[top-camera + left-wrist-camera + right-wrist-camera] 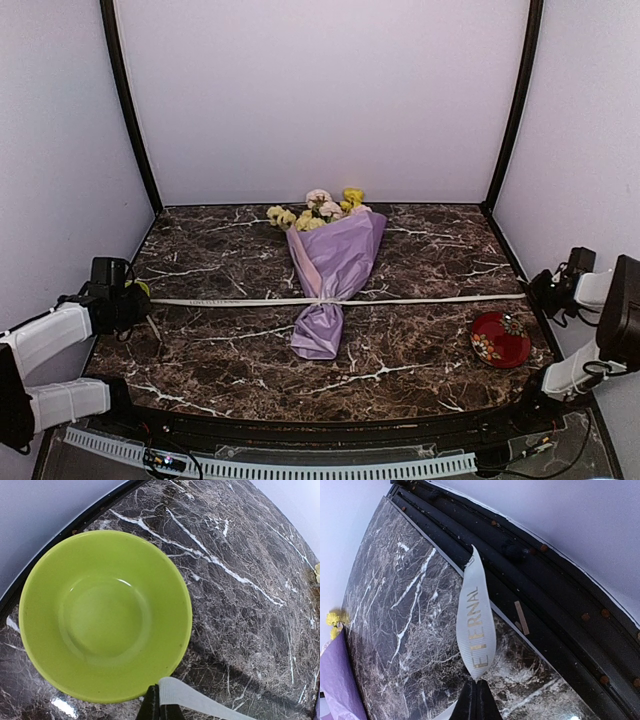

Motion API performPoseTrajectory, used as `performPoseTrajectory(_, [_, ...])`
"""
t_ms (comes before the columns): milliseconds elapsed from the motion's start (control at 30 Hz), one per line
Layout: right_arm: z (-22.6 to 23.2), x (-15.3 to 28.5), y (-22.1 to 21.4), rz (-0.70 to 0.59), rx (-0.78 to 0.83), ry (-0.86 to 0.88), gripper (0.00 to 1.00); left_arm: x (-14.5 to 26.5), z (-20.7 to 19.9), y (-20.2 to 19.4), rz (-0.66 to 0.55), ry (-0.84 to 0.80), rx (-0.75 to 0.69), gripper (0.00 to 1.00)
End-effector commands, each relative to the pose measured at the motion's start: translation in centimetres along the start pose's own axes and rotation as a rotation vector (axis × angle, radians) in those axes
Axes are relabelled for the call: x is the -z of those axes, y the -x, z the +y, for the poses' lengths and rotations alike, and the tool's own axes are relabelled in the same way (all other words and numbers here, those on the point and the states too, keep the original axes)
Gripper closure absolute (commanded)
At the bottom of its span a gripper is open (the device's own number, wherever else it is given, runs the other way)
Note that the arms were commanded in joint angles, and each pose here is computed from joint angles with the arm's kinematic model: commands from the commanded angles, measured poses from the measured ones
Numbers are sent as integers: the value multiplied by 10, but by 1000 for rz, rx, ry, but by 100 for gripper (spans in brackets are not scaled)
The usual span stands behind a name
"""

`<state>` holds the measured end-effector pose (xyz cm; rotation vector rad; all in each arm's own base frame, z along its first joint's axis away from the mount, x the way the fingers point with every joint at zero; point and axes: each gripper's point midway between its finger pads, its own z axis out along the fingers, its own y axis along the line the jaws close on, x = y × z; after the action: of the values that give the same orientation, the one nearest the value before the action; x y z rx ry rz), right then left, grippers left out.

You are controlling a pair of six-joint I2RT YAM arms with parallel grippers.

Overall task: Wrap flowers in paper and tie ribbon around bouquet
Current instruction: Tie the ribbon around the folded bouquet.

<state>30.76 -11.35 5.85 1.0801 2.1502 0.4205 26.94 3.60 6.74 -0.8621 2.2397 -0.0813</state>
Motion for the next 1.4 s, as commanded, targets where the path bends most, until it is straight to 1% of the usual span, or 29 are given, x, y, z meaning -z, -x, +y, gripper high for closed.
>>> performPoseTrajectory(0, [-14,11,40,-161,-15,-52,100,3,35,1,-39,96,78,100])
performPoseTrajectory(167, [-17,23,55,-207,-26,-59,100,1,43,7,-45,114,98,100])
performPoseTrajectory(333, [-21,28,60,-223,-44,-62,100,1,44,13,-55,131,84,100])
performPoseTrajectory(533, [-32,31,66,-238,-99,-49,100,13,64,24,-114,174,176,100])
performPoseTrajectory(667, [-34,36,68,-260,-96,-65,100,20,71,30,-153,184,210,100])
performPoseTrajectory(900, [-41,37,68,-270,-111,-81,100,13,75,21,-120,192,222,100])
performPoseTrajectory(1100, [-46,48,75,-318,-133,-84,100,15,80,23,-130,197,251,100])
performPoseTrajectory(1367, [-44,48,75,-315,-129,-66,100,20,80,30,-155,194,241,100])
